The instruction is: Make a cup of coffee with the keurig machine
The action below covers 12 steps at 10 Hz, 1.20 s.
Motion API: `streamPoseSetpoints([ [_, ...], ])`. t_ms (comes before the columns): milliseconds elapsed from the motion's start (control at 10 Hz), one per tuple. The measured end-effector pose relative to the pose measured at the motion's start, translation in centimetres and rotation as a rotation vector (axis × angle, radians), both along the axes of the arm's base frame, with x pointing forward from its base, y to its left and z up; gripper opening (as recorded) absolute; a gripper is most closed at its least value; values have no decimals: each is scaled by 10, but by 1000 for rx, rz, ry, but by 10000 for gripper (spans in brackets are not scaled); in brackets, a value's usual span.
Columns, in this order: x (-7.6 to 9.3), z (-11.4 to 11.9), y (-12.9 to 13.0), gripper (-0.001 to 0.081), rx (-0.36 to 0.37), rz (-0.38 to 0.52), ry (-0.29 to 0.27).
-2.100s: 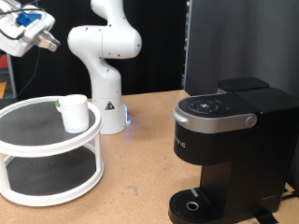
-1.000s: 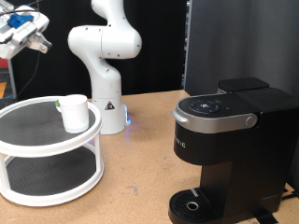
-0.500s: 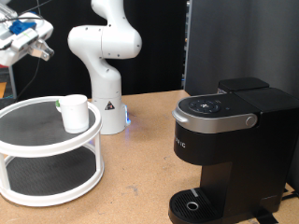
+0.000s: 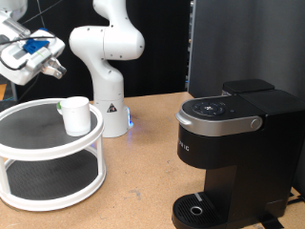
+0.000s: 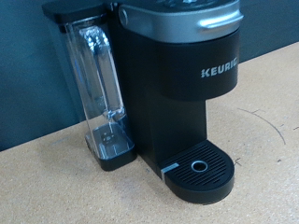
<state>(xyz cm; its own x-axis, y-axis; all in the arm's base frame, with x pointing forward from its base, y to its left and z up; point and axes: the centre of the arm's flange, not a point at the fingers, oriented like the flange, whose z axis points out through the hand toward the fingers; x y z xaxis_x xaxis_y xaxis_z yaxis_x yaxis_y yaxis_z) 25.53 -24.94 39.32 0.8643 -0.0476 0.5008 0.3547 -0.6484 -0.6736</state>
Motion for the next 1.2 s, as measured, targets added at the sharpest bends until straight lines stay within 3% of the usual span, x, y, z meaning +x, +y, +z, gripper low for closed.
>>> streamPoseSetpoints([
  [400,-10,-34,11,5,-52,29,3],
  [800,-22,-51,14,5,-63,46,-4],
  [1000,-34,-56,10,252,-55,32,-17],
  [1100,-40,-57,6,252,-43,26,-31],
  [1200,-46,-57,3,444,-28,19,-42],
])
